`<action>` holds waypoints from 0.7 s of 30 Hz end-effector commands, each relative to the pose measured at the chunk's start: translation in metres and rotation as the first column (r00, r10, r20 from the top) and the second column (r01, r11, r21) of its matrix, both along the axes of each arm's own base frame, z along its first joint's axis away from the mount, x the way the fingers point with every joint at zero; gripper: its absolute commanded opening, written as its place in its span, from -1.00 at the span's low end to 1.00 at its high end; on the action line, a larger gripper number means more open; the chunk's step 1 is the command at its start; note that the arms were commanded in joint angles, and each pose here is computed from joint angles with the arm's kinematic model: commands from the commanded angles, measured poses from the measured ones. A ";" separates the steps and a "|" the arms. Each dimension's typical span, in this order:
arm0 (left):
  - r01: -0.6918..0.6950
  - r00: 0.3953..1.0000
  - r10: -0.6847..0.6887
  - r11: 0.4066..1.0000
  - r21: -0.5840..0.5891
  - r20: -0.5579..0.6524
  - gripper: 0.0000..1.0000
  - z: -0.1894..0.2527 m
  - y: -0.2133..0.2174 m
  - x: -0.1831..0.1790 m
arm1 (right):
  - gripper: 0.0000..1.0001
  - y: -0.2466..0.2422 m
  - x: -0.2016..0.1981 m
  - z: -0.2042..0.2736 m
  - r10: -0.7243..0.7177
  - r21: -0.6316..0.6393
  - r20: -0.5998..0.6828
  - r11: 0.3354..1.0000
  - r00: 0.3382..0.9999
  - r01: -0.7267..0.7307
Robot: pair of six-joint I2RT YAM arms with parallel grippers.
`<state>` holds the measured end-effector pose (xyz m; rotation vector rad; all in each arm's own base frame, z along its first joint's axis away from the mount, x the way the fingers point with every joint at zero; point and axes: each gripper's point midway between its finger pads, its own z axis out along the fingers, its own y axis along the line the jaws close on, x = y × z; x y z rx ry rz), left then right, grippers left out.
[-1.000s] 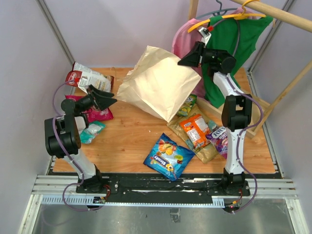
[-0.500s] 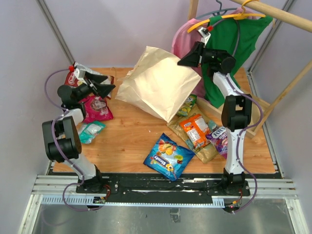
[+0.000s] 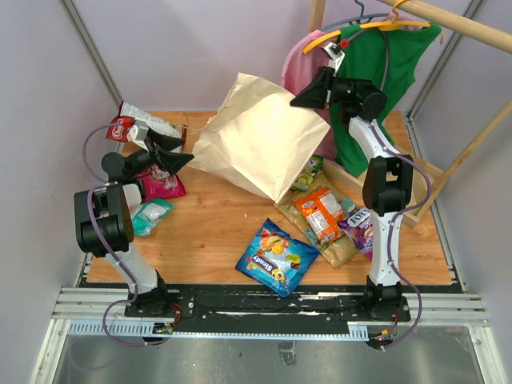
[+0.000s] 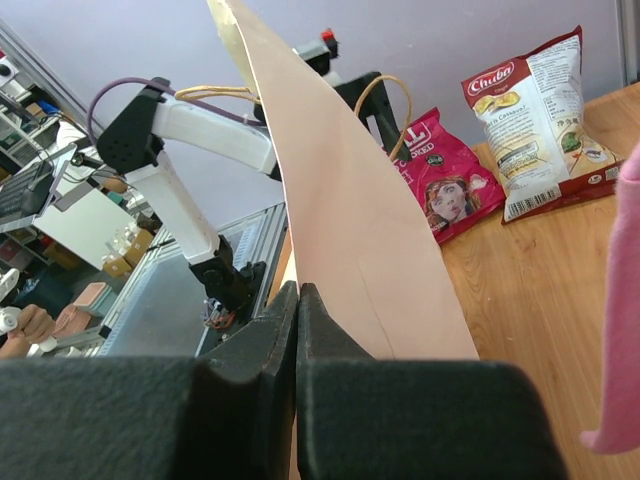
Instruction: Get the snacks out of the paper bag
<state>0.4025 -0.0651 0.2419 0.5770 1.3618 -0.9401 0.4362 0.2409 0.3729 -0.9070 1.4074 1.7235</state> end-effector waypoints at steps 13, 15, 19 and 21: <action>0.136 0.991 -0.136 0.991 0.011 -0.012 0.63 -0.019 -0.025 -0.004 | -0.99 0.008 -0.022 0.031 0.020 0.027 0.117 0.999 0.993 -0.023; 0.105 0.994 -0.104 0.994 0.036 -0.032 0.63 -0.028 -0.028 0.007 | -0.99 0.008 -0.022 0.030 0.021 0.026 0.115 0.999 0.993 -0.024; 0.059 0.996 -0.046 0.983 0.172 -0.080 0.57 -0.049 -0.038 0.025 | -0.99 0.008 -0.024 0.029 0.023 0.020 0.117 0.999 0.993 -0.026; 0.074 0.996 -0.065 0.984 0.162 -0.065 0.46 -0.039 -0.043 0.018 | -0.99 0.008 -0.023 0.028 0.023 0.018 0.117 1.000 0.993 -0.025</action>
